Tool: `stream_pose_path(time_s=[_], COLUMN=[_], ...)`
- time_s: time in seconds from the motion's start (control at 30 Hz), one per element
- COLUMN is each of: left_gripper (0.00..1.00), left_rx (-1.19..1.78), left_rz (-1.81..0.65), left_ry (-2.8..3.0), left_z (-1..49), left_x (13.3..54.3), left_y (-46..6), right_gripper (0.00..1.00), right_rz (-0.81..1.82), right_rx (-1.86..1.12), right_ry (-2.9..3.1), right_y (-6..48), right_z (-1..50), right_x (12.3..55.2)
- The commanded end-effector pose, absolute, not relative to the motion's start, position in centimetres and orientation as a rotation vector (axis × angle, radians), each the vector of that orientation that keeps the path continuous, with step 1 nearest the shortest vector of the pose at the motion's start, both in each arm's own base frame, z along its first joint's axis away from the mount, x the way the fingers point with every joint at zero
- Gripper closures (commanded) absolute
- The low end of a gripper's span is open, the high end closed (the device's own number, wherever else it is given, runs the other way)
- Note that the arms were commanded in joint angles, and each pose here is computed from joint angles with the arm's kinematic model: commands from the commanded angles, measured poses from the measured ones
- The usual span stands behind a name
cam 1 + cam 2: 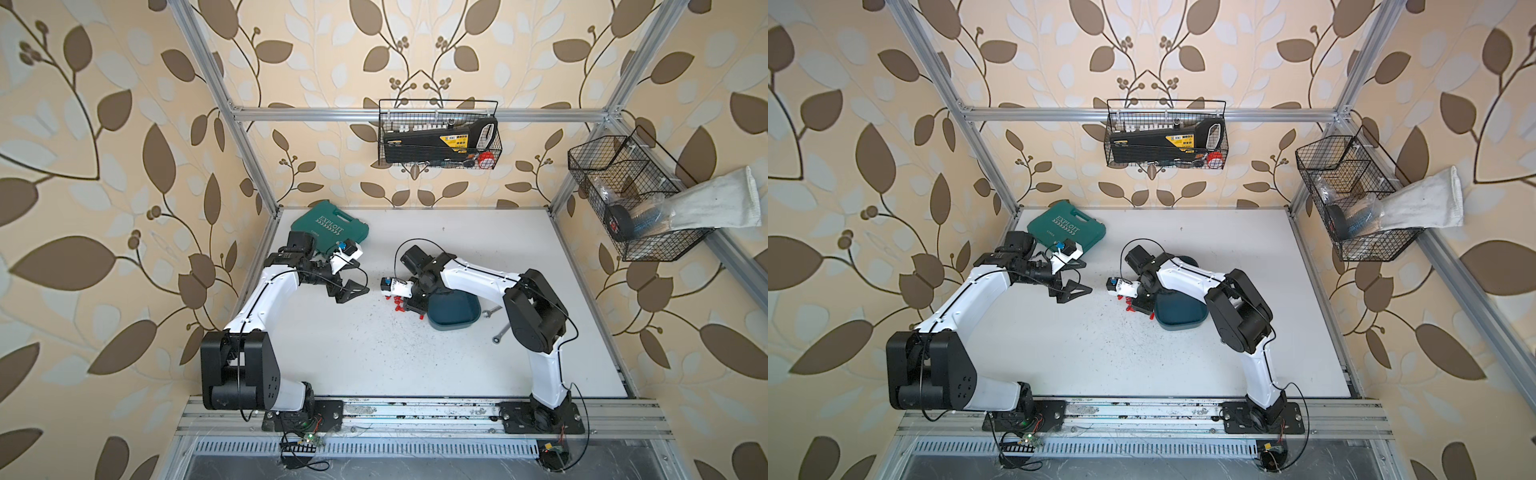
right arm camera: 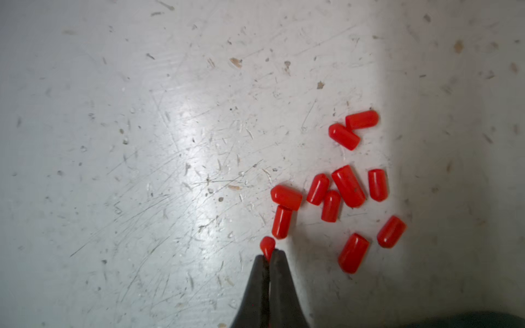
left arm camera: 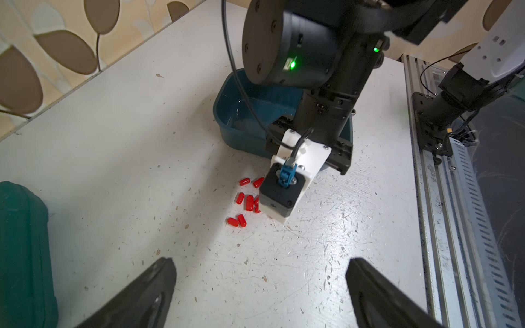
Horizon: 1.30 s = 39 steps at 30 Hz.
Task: Take the screw protection sleeves out of the storage box
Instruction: Place the screw protection sleeve at the center of the board, then reset both arms
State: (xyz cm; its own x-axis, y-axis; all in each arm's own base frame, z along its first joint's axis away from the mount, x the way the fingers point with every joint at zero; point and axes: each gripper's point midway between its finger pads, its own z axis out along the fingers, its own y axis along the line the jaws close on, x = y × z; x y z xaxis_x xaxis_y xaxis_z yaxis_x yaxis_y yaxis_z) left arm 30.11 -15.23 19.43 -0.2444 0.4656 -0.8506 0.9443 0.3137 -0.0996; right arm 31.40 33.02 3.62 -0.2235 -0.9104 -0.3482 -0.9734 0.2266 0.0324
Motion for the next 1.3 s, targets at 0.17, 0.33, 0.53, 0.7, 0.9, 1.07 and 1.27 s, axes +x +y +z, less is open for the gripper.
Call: stream_pose_path(time_s=[0.17, 0.33, 0.53, 0.7, 0.9, 1.07, 1.27], left_gripper=[0.01, 0.01, 0.01, 0.01, 0.01, 0.01, 0.01], left_rx=[1.255, 1.254, 1.253, 1.253, 1.251, 1.25, 1.25], left_rz=[-0.872, -0.871, -0.869, -0.872, -0.877, -0.882, -0.891], left_ry=[1.797, 1.802, 1.806, 1.809, 1.808, 1.802, 1.798], left_z=[20.6, 20.7, 20.7, 20.7, 20.7, 20.8, 20.7], left_x=[29.2, 29.2, 29.3, 29.3, 29.3, 29.2, 29.2], left_y=[-15.5, -15.5, -15.5, -15.5, -15.5, -15.6, -15.7], right_gripper=[0.98, 0.88, 0.75, 0.73, 0.69, 0.65, 0.6], right_rz=[0.205, 0.216, 0.214, 0.222, 0.278, 0.283, 0.259], right_rx=[-1.77, -1.787, -1.801, -1.782, -1.745, -1.71, -1.543], right_ry=[2.257, 2.26, 2.247, 2.214, 2.141, 2.093, 2.129], right_y=[33.3, 33.5, 33.5, 33.7, 33.6, 32.5, 27.8], right_z=[2.8, 2.8, 3.4, 5.8, 10.9, 14.8, 18.2], right_x=[33.5, 33.3, 33.3, 33.4, 33.1, 32.9, 35.2])
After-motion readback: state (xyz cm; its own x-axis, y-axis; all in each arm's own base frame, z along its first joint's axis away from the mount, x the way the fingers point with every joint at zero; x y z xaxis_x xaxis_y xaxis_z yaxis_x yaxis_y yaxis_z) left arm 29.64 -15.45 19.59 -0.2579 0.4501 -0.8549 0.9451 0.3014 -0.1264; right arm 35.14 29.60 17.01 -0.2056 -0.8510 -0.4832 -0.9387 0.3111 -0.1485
